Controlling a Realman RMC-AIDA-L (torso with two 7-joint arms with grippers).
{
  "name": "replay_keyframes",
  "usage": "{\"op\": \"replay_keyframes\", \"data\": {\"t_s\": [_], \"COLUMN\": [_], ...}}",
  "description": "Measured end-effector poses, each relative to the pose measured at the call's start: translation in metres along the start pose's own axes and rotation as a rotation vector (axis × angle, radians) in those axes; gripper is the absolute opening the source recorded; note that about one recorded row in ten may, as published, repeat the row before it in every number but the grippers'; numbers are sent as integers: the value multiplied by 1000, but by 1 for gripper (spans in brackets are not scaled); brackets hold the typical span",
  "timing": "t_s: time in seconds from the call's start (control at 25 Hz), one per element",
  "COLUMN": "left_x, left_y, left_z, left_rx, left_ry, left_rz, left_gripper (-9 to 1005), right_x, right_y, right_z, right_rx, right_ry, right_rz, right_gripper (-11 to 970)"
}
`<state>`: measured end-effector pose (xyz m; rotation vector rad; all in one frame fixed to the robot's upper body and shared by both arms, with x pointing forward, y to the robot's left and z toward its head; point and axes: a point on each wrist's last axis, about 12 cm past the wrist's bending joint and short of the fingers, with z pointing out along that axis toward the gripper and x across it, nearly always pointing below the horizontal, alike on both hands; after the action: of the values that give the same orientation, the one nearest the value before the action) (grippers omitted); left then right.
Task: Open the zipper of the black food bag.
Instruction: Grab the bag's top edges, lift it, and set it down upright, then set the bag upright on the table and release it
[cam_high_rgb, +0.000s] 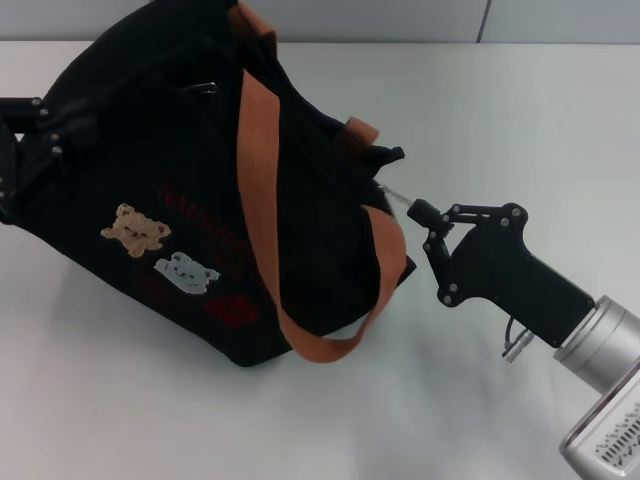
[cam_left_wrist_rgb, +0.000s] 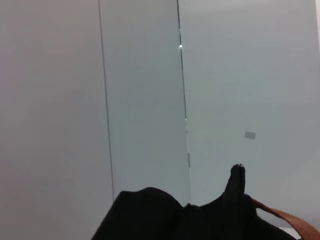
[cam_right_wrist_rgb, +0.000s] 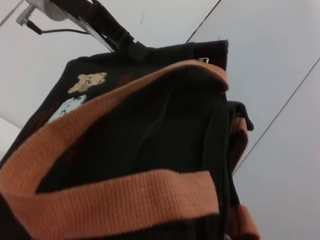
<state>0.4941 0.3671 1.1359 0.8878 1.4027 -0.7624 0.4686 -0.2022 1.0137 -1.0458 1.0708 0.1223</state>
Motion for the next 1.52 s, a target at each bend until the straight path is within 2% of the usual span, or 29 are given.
{"op": "replay_keyframes", "data": {"t_s": [0.52,0.64,0.68,0.72,0.88,1.04,1.12,1.36,1.44,1.52], "left_x": [6,13,13,17,31,47,50,60,63,65], "left_y": [-3,-3,-3,-3,-10,-18,-21,-30,-28,-28], "left_z": [-9,-11,-11,-11,-9,4,8,31,46,51], "left_rx": [-33,-73,-73,-82,-87,-67,-62,-61,-69,-74], "left_ry": [21,42,42,46,56,84,90,71,34,25], "left_rz": [-18,-37,-37,-45,-81,-123,-132,-136,-169,-182], "left_gripper": [83,81,81,80,79,77,77,78,79,79], "right_x": [-1,-2,-2,-2,-1,0,0,0,-1,-1], "right_y": [3,-5,-5,-11,-19,-25,-26,-28,-31,-33], "right_z": [-8,-7,-7,-7,-7,-7,-6,-6,-8,-10], "right_rx": [26,104,104,133,183,218,223,243,299,326], "right_ry": [5,-3,-3,-14,-28,-27,-29,-31,-39,-43], "right_rz": [25,121,121,173,222,230,236,252,275,288], "right_gripper": [26,34,37,39,50,61,159,161,161,162]}}
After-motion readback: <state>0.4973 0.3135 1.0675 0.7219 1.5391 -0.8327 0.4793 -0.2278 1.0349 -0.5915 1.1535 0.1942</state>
